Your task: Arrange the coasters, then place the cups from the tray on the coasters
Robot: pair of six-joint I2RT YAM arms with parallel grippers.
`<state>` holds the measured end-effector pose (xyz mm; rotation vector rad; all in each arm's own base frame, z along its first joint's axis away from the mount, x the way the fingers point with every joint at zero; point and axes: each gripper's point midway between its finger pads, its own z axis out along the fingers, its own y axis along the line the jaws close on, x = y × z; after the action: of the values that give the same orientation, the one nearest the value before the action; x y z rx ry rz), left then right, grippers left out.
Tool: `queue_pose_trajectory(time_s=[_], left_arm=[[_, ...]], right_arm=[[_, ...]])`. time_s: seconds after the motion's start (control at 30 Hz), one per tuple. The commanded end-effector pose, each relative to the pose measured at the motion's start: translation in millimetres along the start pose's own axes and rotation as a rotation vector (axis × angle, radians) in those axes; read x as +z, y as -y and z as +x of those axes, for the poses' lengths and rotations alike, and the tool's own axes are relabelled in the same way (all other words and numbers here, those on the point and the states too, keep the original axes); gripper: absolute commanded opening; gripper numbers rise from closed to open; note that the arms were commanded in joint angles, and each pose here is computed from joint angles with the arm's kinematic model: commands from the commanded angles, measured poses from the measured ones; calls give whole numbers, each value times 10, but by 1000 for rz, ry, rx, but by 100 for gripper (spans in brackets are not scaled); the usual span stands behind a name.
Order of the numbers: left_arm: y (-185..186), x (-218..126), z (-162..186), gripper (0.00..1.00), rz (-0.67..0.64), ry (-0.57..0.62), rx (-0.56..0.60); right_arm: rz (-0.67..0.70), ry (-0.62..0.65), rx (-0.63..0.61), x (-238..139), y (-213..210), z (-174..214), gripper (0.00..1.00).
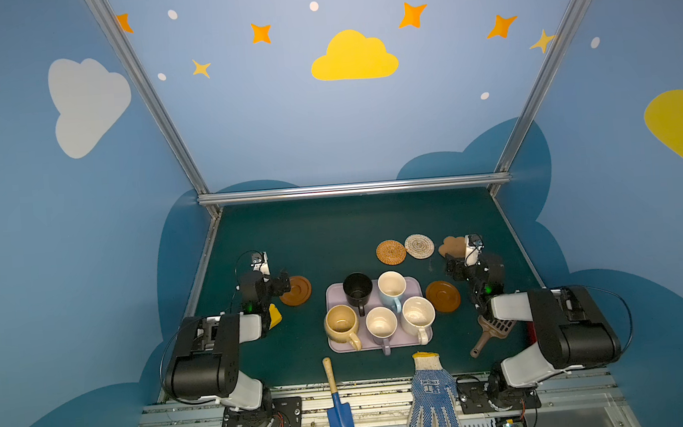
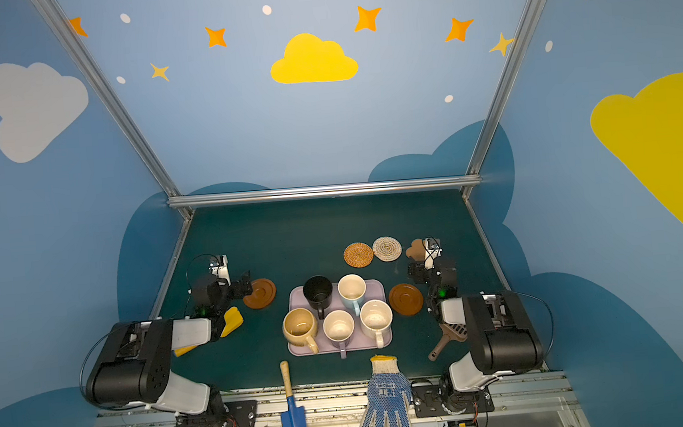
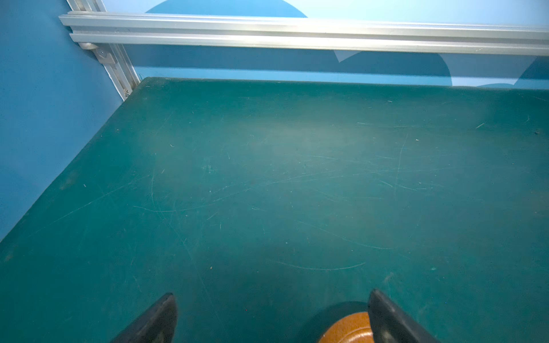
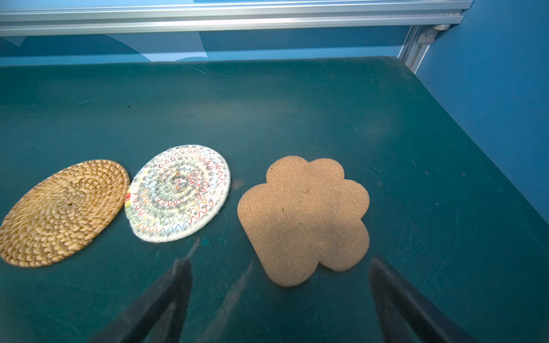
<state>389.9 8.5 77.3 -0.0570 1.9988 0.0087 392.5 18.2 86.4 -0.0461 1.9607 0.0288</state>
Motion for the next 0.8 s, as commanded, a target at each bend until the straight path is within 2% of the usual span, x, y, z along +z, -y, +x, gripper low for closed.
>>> queue_pose_trajectory(time_s=[0.0,0.57,0.77], left_arm=[[18,14,-56,99,8,9,3],[14,9,-61,100,7,11,2],[36,-104,-168,100,6,42,12]], right_arm=[[-3,12,-4,10,8,-49,92],[-5,13,-3,4,2,-43,94],[20,9,8,-81,47,-202,94]])
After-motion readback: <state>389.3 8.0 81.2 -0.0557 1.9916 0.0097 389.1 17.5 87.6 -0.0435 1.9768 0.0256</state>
